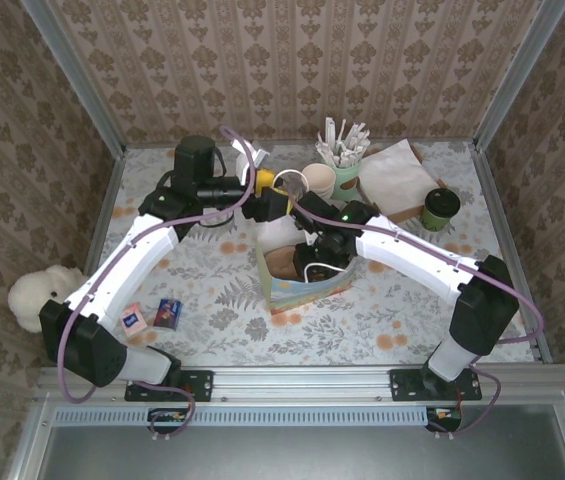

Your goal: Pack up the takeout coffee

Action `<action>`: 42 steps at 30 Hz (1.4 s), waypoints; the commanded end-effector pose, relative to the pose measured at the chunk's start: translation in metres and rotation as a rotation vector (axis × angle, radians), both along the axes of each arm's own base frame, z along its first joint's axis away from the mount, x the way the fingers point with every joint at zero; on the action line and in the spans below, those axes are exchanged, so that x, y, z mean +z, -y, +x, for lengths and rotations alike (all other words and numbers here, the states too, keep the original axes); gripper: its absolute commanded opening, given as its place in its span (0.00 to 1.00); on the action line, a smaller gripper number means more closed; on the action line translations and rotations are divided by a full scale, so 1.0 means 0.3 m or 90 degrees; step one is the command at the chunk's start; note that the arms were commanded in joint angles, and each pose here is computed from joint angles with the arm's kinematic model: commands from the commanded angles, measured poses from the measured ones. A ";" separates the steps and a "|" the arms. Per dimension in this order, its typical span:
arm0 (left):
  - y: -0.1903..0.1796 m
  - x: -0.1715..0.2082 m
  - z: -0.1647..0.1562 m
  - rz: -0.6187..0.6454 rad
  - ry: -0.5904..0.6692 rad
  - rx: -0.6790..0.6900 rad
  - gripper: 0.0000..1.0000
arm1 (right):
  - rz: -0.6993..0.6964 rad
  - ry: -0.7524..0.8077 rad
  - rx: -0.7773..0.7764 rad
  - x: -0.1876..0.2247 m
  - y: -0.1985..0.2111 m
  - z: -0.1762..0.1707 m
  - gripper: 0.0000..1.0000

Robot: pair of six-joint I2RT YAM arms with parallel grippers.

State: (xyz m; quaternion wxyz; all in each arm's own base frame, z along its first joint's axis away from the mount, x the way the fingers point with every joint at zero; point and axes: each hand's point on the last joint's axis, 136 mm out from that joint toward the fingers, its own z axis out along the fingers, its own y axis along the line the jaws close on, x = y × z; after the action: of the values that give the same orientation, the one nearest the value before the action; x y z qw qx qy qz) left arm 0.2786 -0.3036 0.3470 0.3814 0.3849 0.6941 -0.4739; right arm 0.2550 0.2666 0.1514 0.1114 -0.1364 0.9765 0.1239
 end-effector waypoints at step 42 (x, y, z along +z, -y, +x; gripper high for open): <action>-0.036 0.086 0.119 -0.041 -0.037 0.141 0.00 | -0.193 -0.073 0.026 -0.264 0.036 -0.036 0.40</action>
State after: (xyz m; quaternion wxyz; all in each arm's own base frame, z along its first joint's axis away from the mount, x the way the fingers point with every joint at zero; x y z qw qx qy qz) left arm 0.3252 -0.2933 0.3349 0.3875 0.2673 0.7655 -0.4387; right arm 0.2591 0.2713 0.0910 0.0684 -0.1515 0.9858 0.0254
